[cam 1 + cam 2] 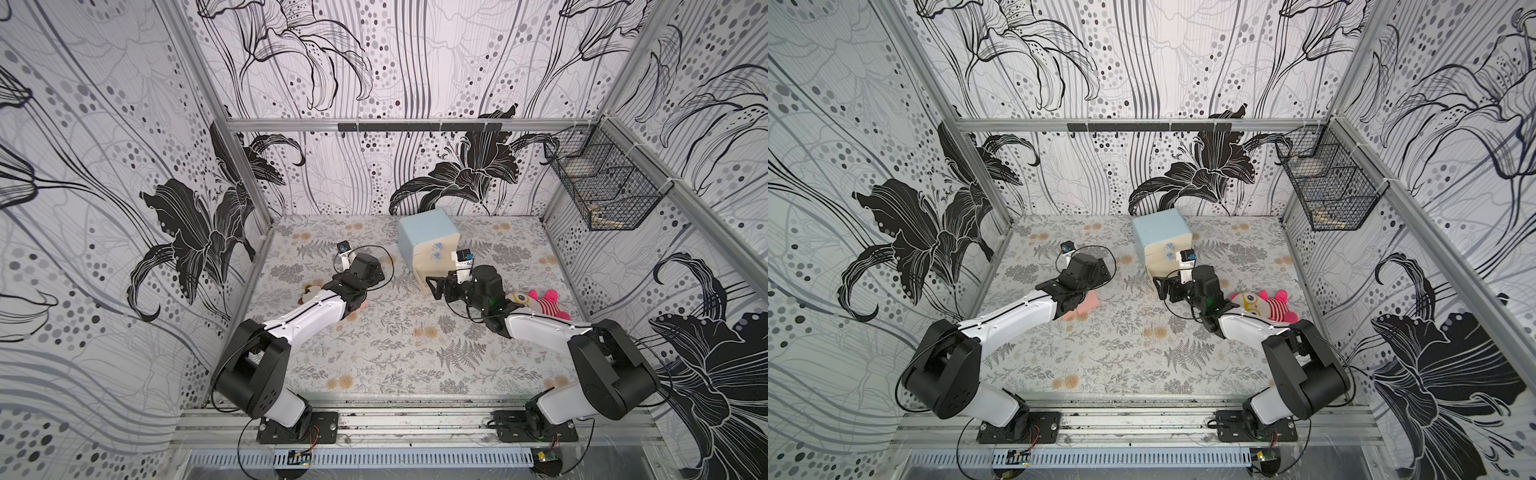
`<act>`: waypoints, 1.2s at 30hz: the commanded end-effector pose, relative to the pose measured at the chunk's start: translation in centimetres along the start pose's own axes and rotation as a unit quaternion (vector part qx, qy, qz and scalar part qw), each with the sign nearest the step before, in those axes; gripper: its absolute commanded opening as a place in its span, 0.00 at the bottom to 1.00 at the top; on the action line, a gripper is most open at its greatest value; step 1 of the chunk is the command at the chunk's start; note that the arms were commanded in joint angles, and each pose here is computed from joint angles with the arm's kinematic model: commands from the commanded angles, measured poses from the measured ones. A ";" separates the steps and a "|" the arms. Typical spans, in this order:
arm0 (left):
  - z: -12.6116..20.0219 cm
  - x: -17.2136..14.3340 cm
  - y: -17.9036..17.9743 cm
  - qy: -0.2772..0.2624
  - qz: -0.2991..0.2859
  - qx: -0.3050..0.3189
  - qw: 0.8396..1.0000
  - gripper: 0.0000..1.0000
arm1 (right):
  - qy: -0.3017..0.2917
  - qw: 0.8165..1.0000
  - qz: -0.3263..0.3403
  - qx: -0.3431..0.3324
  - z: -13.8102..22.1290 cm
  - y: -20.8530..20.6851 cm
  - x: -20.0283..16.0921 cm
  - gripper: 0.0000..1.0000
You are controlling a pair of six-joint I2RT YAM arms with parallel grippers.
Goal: Please put the sticky notes in the drawer by color
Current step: Pick up the sticky notes from the center of the board.
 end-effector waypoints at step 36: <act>-8.4 -5.1 7.1 0.078 0.011 0.172 0.982 0.90 | 0.047 0.999 0.015 -0.001 -2.7 0.1 -1.6 0.99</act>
Point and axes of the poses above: each gripper's point midway between its finger pads, its own z axis back along the fingers, its own y axis along the line the jaws close on, x = y × z, the point moved 1 cm from there along z, back along the fingers, and after that the axes turned 15 degrees about z, right-handed, at the moved point
